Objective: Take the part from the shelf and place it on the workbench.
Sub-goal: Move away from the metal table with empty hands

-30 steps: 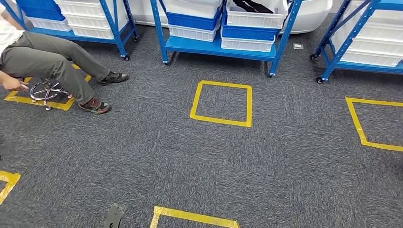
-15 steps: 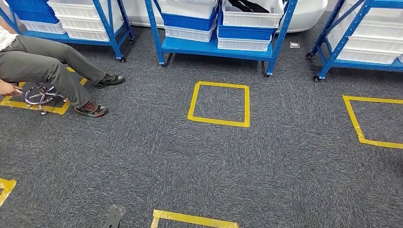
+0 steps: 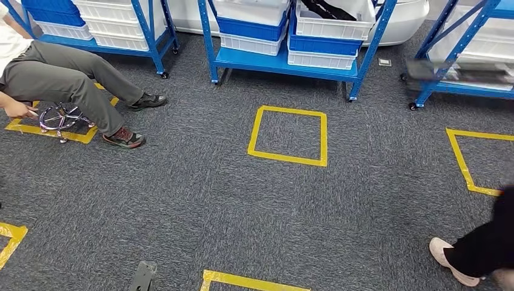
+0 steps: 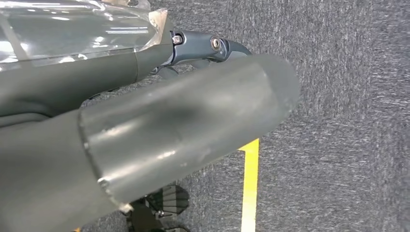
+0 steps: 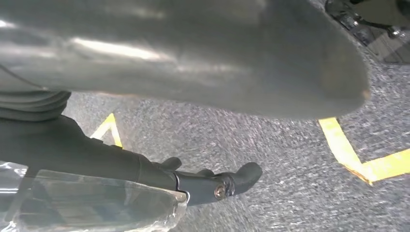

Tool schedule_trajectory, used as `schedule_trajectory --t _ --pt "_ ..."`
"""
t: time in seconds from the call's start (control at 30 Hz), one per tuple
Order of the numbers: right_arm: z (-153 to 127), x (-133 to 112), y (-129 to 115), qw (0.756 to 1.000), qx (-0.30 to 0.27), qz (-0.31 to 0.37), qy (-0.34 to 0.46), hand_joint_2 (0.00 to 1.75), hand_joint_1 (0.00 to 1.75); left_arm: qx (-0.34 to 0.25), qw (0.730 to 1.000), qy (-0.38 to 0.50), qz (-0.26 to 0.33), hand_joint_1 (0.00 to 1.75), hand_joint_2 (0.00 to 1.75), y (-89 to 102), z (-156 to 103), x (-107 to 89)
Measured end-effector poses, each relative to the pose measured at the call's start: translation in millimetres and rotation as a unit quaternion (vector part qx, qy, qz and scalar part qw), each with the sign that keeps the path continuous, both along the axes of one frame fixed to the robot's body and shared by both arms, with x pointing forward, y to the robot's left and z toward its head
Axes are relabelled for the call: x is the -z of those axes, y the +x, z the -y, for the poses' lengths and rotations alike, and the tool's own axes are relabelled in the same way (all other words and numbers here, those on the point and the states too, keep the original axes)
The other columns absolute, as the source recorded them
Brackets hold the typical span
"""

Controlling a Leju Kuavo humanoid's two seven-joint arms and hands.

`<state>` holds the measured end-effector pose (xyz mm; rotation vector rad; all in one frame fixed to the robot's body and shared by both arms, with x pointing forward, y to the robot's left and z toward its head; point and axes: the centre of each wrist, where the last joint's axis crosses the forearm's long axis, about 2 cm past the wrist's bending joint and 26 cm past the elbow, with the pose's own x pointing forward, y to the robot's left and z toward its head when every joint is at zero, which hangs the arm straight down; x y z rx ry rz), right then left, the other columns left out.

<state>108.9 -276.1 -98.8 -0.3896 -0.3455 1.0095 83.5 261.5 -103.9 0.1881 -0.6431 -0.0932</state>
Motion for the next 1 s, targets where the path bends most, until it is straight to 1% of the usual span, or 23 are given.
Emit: schedule_trajectory --t 0.37,0.7,1.0 --pt "-2.2 -0.4 1.5 1.000 -0.006 -0.004 0.003 0.00 0.00 -0.010 1.000 0.000 0.001 0.00 0.00 -4.8 -1.4 1.0" --pt "-0.9 -0.8 3.5 1.000 -0.003 -0.002 0.003 0.00 0.00 -0.010 1.000 -0.005 0.001 0.00 0.00 -4.9 0.5 0.9" --pt "3.4 0.3 -0.7 1.000 -0.002 -0.006 -0.001 0.00 0.00 -0.007 1.000 -0.012 0.000 0.00 0.00 -4.7 2.8 0.8"
